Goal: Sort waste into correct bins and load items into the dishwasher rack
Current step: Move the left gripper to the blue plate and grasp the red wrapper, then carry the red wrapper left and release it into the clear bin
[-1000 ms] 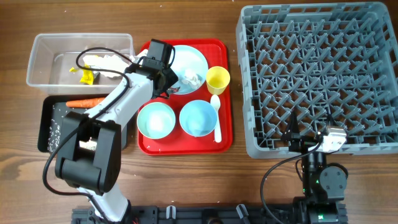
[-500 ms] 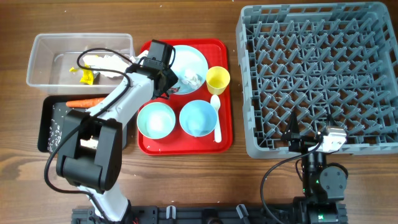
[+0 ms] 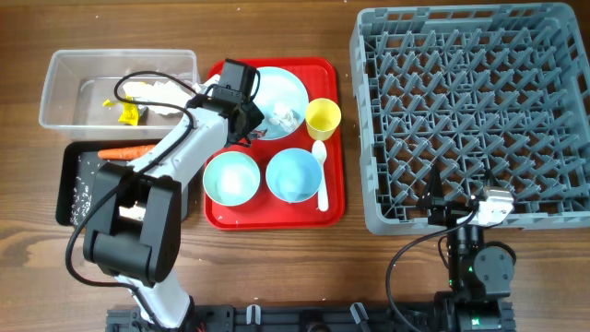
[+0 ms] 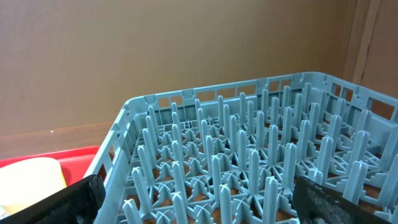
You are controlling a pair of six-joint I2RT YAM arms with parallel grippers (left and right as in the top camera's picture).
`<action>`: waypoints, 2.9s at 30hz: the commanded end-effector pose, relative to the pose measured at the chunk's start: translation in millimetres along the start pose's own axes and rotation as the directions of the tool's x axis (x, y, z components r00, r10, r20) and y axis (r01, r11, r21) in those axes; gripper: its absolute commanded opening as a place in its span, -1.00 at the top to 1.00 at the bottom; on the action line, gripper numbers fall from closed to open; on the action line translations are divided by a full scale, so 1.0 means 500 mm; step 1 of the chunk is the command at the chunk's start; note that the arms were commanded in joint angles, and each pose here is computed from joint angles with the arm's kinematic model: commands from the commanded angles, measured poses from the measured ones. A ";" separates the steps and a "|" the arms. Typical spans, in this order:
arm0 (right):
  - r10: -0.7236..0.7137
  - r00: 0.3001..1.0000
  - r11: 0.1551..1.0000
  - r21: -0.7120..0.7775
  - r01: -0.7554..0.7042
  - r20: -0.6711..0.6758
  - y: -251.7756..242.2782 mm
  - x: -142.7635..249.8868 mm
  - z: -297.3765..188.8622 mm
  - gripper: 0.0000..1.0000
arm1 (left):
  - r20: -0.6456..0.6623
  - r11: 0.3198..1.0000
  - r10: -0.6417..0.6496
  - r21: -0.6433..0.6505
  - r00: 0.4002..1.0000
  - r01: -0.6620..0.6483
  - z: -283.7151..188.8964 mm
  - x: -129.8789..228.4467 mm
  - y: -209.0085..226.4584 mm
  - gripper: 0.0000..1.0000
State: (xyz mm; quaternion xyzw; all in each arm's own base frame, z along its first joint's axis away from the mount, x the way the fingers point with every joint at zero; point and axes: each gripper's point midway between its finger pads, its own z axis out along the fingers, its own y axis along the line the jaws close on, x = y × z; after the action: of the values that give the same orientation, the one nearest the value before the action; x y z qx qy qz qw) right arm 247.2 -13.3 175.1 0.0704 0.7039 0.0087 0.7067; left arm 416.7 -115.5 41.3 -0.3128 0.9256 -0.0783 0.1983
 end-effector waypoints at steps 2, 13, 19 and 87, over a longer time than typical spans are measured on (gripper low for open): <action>0.008 1.000 1.000 0.014 -0.008 0.003 -0.005 -0.001 0.000 -1.00 | 0.011 1.000 0.004 -0.024 1.000 -0.003 0.007 -0.001 0.006 0.33; 0.008 1.000 1.000 0.014 -0.008 0.003 -0.005 -0.001 0.000 -0.99 | 0.005 0.999 0.005 -0.033 1.000 -0.005 0.010 0.004 0.013 0.32; 0.008 1.000 1.000 0.014 -0.008 0.003 -0.005 -0.001 0.000 -0.99 | 0.009 1.000 0.004 -0.028 1.000 -0.004 0.014 0.005 0.014 0.35; 0.008 1.000 1.000 0.014 -0.008 0.003 -0.005 -0.001 0.000 -0.99 | 0.415 0.879 -0.414 -0.050 0.810 0.474 -0.156 -0.427 0.446 0.88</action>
State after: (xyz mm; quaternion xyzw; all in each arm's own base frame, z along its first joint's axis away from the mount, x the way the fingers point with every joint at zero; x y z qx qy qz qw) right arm 247.2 -13.4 175.0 0.0705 0.7041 0.0085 0.7066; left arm 411.9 175.6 145.7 -0.5373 0.7684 -0.0026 0.3478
